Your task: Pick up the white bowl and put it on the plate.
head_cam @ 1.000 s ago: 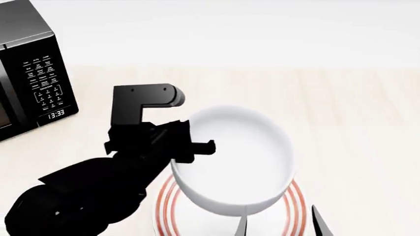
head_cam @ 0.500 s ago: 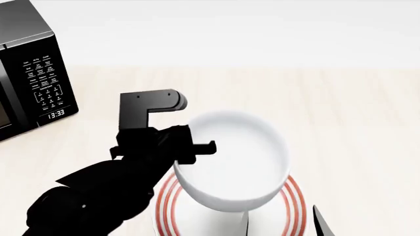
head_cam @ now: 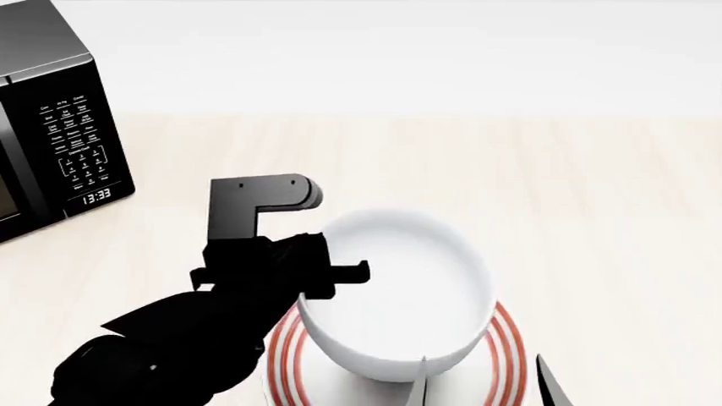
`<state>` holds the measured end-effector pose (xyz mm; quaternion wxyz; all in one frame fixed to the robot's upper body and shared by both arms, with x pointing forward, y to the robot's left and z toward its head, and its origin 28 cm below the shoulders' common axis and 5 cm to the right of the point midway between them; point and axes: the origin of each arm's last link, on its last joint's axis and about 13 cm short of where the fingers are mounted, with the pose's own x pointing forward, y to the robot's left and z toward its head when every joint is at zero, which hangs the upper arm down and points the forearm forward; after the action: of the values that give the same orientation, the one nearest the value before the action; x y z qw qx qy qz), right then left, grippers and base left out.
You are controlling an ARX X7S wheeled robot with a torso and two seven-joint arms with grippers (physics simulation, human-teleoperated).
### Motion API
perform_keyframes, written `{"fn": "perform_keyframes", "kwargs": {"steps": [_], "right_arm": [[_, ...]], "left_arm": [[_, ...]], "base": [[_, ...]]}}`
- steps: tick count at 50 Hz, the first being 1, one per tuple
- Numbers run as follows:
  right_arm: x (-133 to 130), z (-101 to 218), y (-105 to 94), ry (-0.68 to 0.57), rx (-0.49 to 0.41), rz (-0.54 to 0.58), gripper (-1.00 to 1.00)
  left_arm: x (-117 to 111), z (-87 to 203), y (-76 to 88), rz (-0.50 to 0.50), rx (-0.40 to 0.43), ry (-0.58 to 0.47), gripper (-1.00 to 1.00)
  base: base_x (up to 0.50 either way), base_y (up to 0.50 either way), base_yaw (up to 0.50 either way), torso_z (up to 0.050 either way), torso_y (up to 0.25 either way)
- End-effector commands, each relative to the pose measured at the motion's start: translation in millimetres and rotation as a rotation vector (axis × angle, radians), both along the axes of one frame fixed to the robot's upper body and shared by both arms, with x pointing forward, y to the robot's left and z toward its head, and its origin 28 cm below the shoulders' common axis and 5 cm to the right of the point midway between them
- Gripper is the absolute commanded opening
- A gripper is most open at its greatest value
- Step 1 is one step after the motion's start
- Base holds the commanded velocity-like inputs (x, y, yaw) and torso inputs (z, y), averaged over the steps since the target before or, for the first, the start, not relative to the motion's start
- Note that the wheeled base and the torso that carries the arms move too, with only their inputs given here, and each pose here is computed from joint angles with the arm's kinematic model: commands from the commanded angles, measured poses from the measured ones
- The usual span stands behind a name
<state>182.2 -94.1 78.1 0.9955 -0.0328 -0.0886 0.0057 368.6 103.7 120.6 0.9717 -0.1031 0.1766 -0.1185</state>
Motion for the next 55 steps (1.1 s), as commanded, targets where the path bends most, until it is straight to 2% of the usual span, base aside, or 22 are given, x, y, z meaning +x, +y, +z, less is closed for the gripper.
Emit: {"fn": "perform_keyframes", "kwargs": {"steps": [1, 23, 44, 55], "right_arm": [[0.5, -1.5, 0.3, 0.006, -0.002, 0.002, 1.0], [0.6, -1.9, 0.6, 0.007, -0.003, 0.006, 1.0], [0.3, -2.2, 0.5, 0.008, -0.003, 0.006, 1.0], [0.5, -2.1, 0.4, 0.007, -0.003, 0.006, 1.0]], "left_arm": [[-3.8, 1.0, 0.8, -0.006, -0.006, -0.018, -1.0], [-7.9, -5.4, -1.3, -0.043, -0.03, 0.0, -1.0], [-3.3, -16.1, -0.3, -0.023, 0.007, 0.007, -1.0], [-5.9, -21.5, -3.2, -0.047, 0.013, 0.017, -1.0]], "base": [[0.0, 0.0, 0.0, 0.0, 0.0], [0.0, 0.0, 0.0, 0.001, 0.0], [0.0, 0.0, 0.0, 0.0, 0.0], [0.0, 0.0, 0.0, 0.0, 0.0]]}}
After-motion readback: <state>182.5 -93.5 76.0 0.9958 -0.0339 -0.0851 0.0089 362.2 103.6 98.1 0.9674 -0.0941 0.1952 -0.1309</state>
